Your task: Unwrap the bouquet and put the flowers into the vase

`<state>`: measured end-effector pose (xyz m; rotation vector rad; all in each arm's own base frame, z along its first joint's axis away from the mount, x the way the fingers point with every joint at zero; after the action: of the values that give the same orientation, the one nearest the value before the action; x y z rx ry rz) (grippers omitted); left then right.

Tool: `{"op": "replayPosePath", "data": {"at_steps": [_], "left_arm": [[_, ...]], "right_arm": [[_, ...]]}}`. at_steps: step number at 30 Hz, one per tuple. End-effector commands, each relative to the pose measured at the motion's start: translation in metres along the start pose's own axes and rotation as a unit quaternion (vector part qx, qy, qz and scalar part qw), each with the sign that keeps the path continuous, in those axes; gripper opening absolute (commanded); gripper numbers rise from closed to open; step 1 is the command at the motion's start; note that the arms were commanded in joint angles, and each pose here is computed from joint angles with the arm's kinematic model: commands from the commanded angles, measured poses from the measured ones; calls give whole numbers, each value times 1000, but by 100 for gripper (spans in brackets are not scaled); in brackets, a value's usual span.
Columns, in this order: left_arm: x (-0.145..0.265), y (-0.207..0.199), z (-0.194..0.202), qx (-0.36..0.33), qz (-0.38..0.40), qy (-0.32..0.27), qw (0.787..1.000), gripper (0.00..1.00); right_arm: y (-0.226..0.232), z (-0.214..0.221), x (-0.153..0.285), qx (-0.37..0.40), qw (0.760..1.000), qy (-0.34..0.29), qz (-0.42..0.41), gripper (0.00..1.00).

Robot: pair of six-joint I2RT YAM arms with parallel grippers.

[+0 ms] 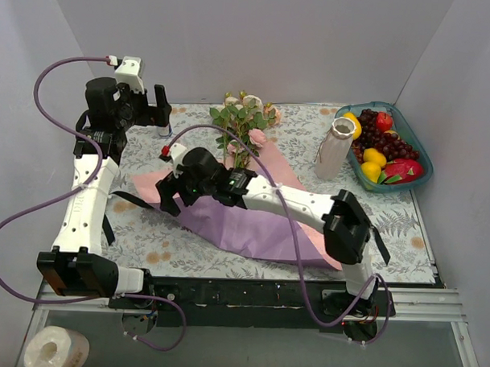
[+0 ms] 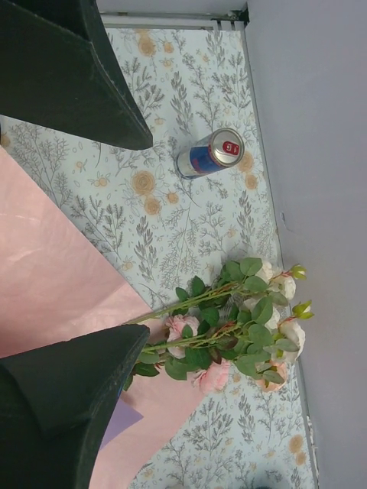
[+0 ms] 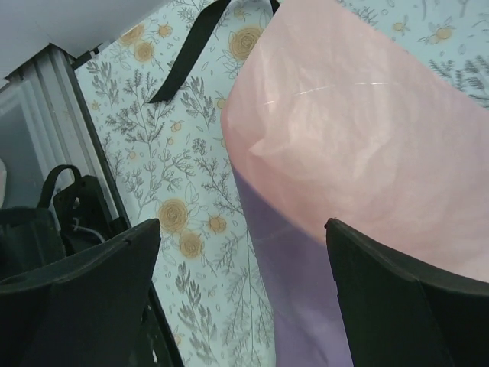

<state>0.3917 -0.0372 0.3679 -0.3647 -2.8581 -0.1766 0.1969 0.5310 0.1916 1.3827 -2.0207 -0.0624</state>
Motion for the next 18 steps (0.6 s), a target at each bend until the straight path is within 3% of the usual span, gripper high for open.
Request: {"op": "replayPosePath", "data": {"at_steps": [1,6,8,11,16,18], "left_arm": [[4,-3,-14,-4,15,-16,1000,98],[-2,-13,-2,0,52,-2,999,98],[-2,-34,6,-3,123,4,992,98],[-3,-67,40,-10,244,41,969,98],[-24,-87,117,14,331,125,935,98],[-27,-90,128,21,346,134,928,98]], "right_arm": [[8,-62,82,26,996,-86,-11,97],[-67,-32,134,-16,995,-90,37,98],[-103,-29,154,-38,992,-107,64,98],[-147,4,176,-77,989,-100,78,98],[-182,55,187,-109,987,-71,97,94],[-188,59,189,-114,986,-75,91,93]]}}
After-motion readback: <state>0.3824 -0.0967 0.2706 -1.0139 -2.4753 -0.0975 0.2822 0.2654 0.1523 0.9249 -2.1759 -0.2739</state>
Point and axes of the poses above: each gripper's point midway between its finger pads, its own x axis back along the fingers, its own y axis along the line the jaws close on, z = x × y, the point moved 2 cm from there along x, back along the fingers, and after that the axes turned 8 degrees about -x, right-handed, at the moved point
